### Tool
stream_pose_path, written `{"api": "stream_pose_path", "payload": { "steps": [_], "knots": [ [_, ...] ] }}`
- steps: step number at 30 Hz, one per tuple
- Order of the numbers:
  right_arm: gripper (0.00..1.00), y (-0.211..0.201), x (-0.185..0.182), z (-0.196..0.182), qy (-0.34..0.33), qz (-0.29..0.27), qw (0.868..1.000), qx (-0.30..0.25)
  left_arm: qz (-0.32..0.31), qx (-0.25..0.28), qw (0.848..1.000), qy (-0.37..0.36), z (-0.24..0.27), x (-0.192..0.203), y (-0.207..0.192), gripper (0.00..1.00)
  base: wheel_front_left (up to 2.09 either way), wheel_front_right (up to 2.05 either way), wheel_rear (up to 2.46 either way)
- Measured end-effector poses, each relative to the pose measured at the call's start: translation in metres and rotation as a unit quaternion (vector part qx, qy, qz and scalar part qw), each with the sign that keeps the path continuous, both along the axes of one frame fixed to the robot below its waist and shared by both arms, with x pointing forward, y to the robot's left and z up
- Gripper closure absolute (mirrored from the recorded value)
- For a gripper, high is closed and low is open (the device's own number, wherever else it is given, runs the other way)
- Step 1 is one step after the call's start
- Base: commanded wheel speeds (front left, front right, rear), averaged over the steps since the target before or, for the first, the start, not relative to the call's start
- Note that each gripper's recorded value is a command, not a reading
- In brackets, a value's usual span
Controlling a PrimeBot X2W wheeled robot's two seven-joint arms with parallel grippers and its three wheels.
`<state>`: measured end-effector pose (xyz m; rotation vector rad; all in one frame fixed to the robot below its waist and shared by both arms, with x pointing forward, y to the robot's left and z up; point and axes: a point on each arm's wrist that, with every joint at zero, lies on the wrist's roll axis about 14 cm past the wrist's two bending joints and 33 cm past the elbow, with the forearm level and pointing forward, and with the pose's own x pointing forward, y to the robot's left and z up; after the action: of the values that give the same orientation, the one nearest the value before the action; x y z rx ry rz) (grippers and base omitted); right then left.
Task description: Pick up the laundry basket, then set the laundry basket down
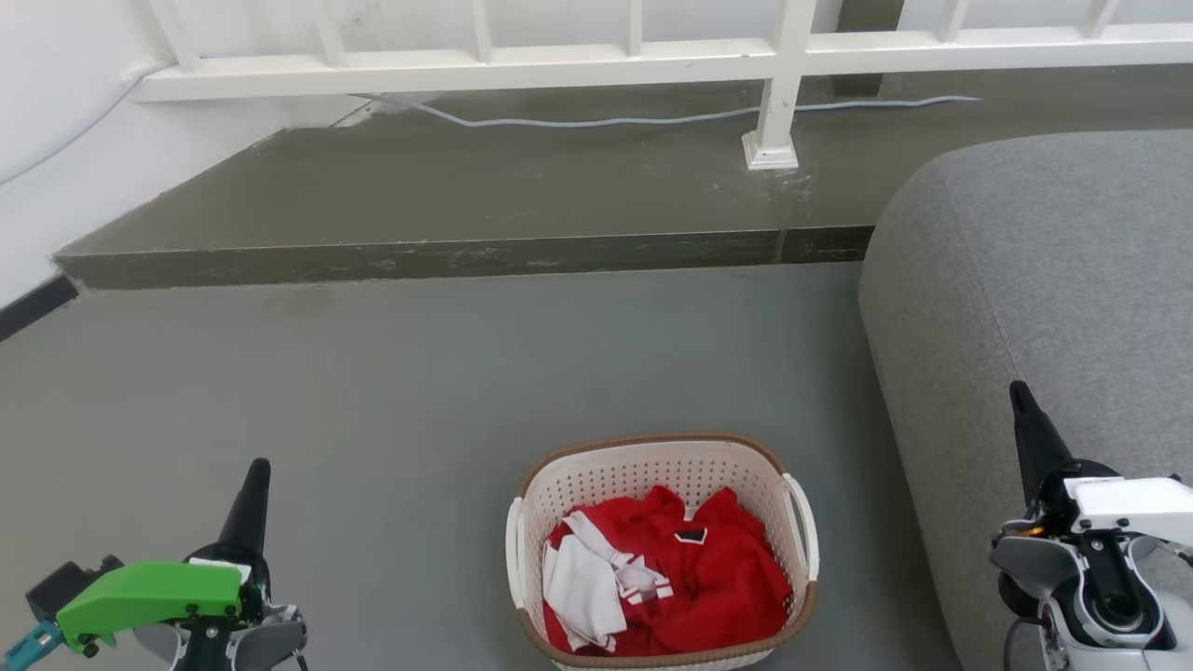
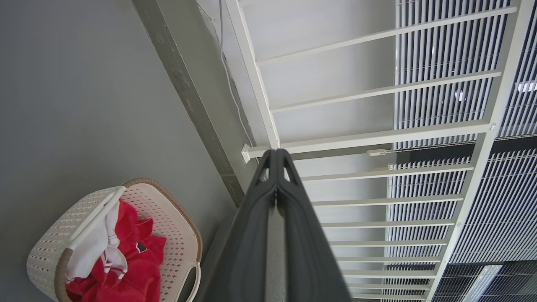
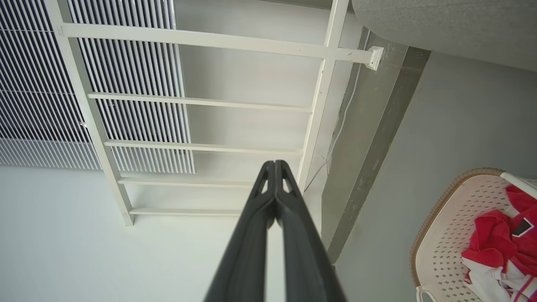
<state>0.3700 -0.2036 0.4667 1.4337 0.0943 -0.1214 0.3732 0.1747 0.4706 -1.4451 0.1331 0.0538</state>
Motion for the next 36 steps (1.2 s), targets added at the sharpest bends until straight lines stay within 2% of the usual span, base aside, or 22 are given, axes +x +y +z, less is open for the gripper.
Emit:
{"api": "stream_pose_path", "payload": {
  "steps": [11,36],
  "knots": [
    [1.00,-0.003,0.002,0.006,-0.014,-0.010,0.997,0.069,0.016,-0.064,0.998,-0.011,0.006,0.001,0.010,1.00,0.00,0.00,0.00],
    [1.00,-0.004,0.003,0.007,-0.016,-0.011,0.997,0.072,0.015,-0.064,0.998,-0.012,0.006,0.001,0.010,1.00,0.00,0.00,0.00]
  ]
}}
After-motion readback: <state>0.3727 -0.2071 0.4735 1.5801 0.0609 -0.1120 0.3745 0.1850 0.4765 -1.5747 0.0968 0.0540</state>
